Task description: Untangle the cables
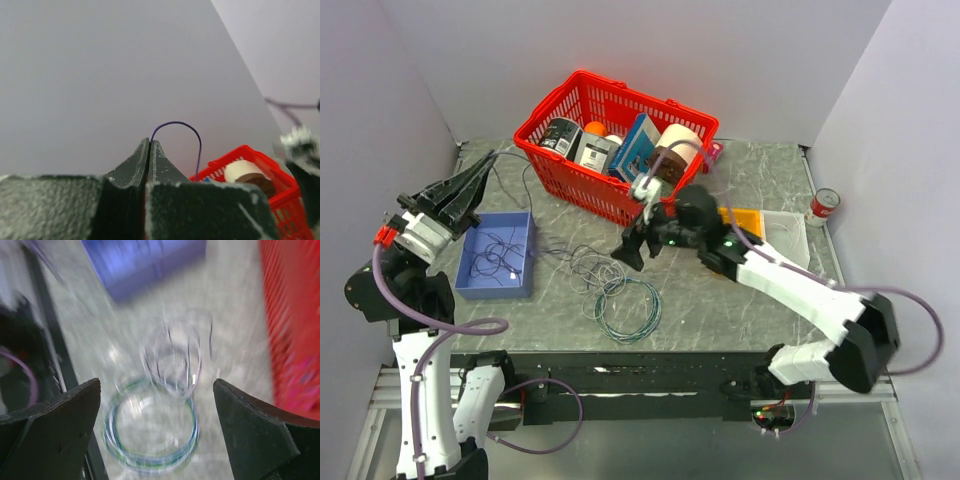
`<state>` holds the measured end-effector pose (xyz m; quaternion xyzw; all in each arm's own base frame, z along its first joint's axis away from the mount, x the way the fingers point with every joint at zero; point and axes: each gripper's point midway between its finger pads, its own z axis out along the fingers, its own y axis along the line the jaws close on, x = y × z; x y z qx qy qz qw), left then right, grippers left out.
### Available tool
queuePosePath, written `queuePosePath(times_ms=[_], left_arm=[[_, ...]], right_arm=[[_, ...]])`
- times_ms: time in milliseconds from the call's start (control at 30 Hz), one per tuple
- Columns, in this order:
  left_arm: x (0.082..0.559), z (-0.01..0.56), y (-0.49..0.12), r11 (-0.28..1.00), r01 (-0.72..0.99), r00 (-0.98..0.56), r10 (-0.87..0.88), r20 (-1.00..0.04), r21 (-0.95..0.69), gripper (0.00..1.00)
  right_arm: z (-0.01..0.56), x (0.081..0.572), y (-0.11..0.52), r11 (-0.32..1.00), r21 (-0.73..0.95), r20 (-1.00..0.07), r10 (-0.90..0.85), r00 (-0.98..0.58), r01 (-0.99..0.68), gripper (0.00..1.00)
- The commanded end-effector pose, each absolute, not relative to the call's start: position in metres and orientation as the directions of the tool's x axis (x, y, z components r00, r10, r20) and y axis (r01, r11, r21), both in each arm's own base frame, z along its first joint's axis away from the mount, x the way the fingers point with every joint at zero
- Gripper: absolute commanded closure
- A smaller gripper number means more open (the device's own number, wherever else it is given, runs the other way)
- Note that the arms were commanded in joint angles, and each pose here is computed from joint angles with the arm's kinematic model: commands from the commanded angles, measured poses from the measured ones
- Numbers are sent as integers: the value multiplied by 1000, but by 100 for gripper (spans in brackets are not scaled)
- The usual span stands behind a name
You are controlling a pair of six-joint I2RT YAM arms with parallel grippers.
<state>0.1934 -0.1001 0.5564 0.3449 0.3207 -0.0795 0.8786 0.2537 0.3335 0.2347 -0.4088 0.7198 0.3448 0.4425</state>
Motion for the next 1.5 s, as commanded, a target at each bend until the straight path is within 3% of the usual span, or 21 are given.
queuePosePath(times_ms=[0,133,367,500,833,1100,1233,1367,1467], left_arm=[[182,555,-115,694,481,746,-2,-666,536,99],[183,565,-114,711,503,731,-49,-680,490,99],[163,572,-132,609,646,677,-179,-714,459,99],[167,583,-128,644,622,689,-179,-702,446,99],[162,589,-127,653,582,731,-157,-664,485,99],[165,593,-124,670,555,752,-150,-641,494,99],[161,597,-123,677,543,765,-156,-625,496,99],[159,603,-120,694,512,788,-146,-598,505,99],[158,609,-117,712,480,810,-137,-570,511,99]], right_arm=[[348,239,342,305,-9,-998,-58,-9,-952,0],[387,234,352,235,-62,-998,15,67,-970,0],[411,239,385,110,-46,-995,80,55,-993,0],[419,236,410,18,-25,-993,115,27,-1000,0],[403,225,474,-130,95,-991,79,-106,-987,0],[373,212,493,-118,143,-989,4,-144,-983,2],[358,219,500,-105,179,-984,-25,-177,-978,21],[322,228,507,-64,221,-973,-88,-215,-973,61],[299,233,513,-52,260,-959,-127,-252,-964,72]])
